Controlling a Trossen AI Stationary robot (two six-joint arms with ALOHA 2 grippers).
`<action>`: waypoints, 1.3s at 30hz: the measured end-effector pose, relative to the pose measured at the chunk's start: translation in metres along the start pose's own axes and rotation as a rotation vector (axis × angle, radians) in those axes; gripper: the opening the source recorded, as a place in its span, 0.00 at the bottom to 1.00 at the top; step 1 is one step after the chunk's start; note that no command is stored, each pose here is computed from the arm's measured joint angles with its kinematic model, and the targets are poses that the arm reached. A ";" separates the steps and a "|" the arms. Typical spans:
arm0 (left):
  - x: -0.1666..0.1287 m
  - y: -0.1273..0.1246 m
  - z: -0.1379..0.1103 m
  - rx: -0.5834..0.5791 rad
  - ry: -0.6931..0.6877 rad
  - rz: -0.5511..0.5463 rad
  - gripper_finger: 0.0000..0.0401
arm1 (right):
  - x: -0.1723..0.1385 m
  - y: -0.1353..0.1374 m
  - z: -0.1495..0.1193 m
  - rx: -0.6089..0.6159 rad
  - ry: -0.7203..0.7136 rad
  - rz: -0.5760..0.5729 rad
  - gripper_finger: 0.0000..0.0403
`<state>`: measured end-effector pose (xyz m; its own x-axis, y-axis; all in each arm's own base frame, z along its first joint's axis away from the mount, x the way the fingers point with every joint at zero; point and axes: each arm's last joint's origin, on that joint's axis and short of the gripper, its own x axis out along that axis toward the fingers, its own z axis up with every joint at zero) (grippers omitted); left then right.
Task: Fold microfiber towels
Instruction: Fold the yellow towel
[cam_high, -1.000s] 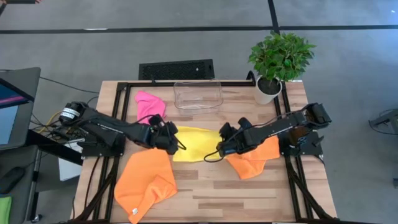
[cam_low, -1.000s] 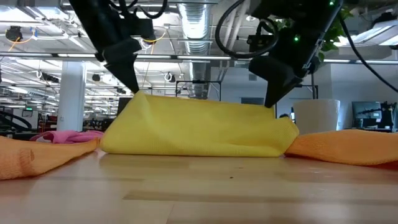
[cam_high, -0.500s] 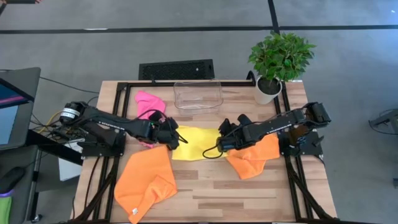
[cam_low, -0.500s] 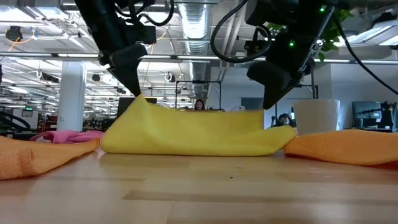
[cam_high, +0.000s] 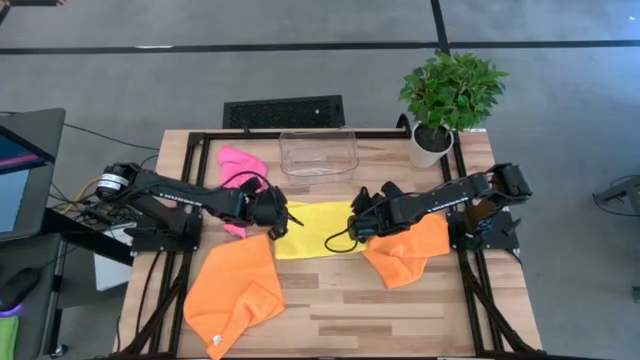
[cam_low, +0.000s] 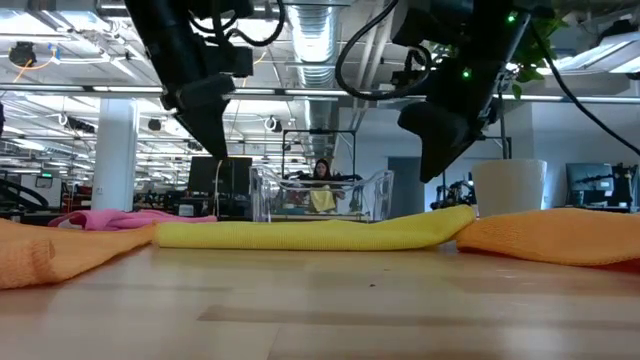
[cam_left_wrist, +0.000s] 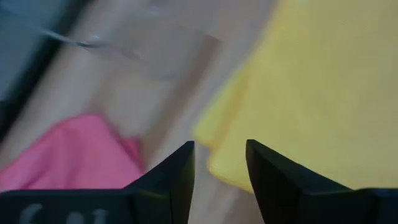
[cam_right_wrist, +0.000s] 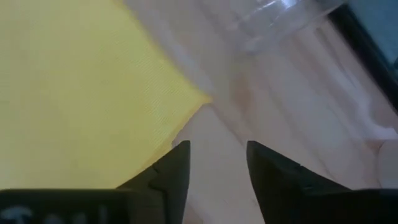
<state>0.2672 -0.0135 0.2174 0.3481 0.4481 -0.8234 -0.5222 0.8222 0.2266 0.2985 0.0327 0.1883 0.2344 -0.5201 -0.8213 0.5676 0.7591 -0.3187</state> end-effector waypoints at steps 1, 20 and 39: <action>-0.001 -0.003 -0.002 0.029 0.017 -0.044 0.35 | -0.001 0.002 0.000 -0.023 0.013 0.032 0.47; -0.019 -0.074 -0.064 0.352 -0.162 -0.374 0.34 | -0.029 0.045 -0.017 -0.357 -0.043 0.377 0.44; 0.019 -0.069 -0.105 0.384 -0.241 -0.307 0.34 | -0.037 0.054 -0.022 -0.362 -0.083 0.415 0.43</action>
<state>0.2281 -0.0986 0.1310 0.6317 0.1977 -0.7496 -0.0623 0.9768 0.2051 0.3035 0.1015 0.1913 0.4501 -0.1663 -0.8774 0.1100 0.9853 -0.1303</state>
